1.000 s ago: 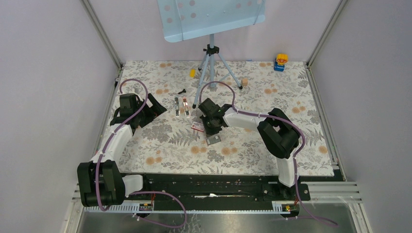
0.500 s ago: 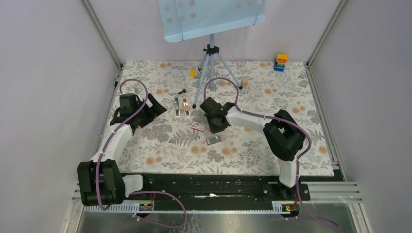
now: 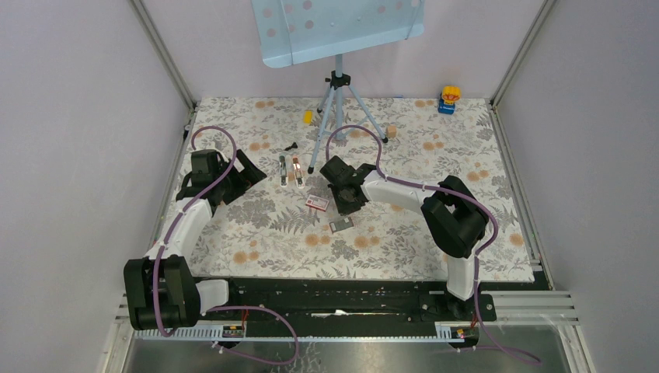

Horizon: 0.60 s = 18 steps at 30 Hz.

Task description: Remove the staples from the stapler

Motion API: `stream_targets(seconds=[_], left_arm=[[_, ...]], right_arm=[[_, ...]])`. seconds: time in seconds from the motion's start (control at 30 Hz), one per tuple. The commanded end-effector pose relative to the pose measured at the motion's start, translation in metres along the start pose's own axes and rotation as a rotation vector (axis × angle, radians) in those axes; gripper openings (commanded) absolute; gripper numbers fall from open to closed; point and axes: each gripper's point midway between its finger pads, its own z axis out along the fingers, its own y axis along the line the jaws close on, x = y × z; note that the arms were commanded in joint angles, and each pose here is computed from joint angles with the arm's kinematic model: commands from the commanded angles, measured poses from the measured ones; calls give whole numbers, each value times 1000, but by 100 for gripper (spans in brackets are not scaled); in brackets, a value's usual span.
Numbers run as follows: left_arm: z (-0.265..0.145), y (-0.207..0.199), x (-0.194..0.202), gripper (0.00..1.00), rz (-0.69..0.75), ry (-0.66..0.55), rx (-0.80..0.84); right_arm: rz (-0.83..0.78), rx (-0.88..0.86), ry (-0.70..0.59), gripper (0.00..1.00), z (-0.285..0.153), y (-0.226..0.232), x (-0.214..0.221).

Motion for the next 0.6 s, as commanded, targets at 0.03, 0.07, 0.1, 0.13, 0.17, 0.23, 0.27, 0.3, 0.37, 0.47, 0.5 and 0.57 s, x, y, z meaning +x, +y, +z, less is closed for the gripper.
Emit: stream_targets(seconds=[0.03, 0.07, 0.1, 0.13, 0.17, 0.23, 0.27, 0.3, 0.37, 0.47, 0.5, 0.57], left_arm=[[0, -8, -12, 99, 19, -36, 36], [0, -8, -12, 99, 20, -36, 36], [0, -8, -12, 99, 19, -35, 36], [0, -8, -12, 99, 19, -35, 37], [0, -8, -11, 99, 17, -34, 36], [1, -8, -11, 99, 18, -33, 38], [1, -8, -11, 99, 18, -32, 38], [1, -8, -11, 99, 18, -31, 38], [1, -8, -12, 99, 18, -33, 39], [1, -9, -11, 99, 16, -31, 42], [1, -8, -11, 99, 17, -29, 42], [1, -8, -11, 99, 17, -30, 42]], right_arm=[[-22, -55, -20, 20, -20, 9, -3], [-23, -62, -16, 20, -20, 10, -3], [-24, -71, -15, 20, -20, 12, -3], [-26, -76, -10, 20, -20, 13, -1], [-26, -82, -9, 20, -20, 14, -1], [-29, -85, -3, 20, -19, 14, 0], [-30, -82, -1, 20, -19, 13, 0], [-33, -77, 0, 20, -18, 13, 1], [-33, -60, 3, 20, -17, 9, 2], [-35, -44, 6, 20, -16, 7, 3], [-36, -45, 9, 20, -16, 7, 3], [-38, -48, 14, 19, -16, 7, 4]])
